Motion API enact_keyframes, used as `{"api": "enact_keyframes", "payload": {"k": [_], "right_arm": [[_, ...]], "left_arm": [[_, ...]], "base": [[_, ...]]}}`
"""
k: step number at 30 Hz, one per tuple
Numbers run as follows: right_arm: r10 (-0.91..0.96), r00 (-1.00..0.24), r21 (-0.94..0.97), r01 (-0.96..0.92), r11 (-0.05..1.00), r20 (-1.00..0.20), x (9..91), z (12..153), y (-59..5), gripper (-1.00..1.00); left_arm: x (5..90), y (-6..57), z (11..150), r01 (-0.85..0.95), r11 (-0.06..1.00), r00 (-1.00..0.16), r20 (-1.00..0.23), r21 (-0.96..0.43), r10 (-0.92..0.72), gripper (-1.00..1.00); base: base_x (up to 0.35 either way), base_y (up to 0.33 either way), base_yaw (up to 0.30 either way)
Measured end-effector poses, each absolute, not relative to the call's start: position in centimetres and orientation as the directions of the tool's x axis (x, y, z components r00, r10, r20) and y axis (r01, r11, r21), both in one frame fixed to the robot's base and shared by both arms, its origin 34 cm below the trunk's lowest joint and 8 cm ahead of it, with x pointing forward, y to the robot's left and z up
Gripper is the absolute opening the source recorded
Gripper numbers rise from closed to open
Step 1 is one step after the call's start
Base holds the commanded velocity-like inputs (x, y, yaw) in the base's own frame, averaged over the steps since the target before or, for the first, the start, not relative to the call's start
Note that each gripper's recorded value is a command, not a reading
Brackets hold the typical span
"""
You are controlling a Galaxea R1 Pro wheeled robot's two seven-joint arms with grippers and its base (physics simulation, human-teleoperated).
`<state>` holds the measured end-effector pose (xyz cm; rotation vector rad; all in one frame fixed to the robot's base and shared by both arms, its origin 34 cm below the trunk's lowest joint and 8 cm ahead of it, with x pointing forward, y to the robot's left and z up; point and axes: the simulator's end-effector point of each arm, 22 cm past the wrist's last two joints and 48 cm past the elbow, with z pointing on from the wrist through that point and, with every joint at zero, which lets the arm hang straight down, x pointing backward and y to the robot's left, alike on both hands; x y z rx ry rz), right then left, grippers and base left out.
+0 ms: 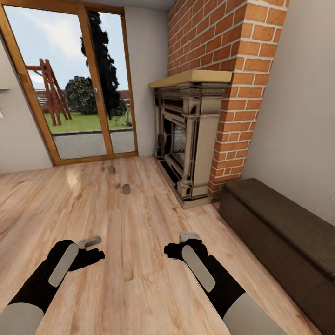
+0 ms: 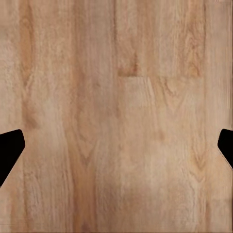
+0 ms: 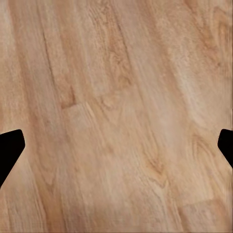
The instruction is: Place each of the two pumpkins and all three candles from the living room inside a cabinet in the living room (use any cabinet), then make sure every cabinet is closed, and position the cauldron so it is next to a table in the living room.
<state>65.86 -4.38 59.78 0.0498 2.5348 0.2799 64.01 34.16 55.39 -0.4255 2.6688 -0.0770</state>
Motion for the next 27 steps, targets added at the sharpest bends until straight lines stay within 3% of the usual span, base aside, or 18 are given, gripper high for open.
{"api": "enact_keyframes", "payload": {"k": [11,27], "right_arm": [[0.099,-0.830,0.223,-0.032,0.974,-0.549,65.87,59.80,-4.14,1.00],[0.117,-0.840,0.257,-0.027,0.966,-0.530,65.56,59.74,-3.54,1.00]], "left_arm": [[64.00,34.09,55.34,-0.281,0.952,-0.860,-0.410,-0.119,-0.305,1.00],[64.01,34.08,55.34,-0.281,0.952,-0.860,-0.410,-0.118,-0.305,1.00]], "base": [[0.181,0.001,-0.280],[0.023,0.013,-0.280]]}}
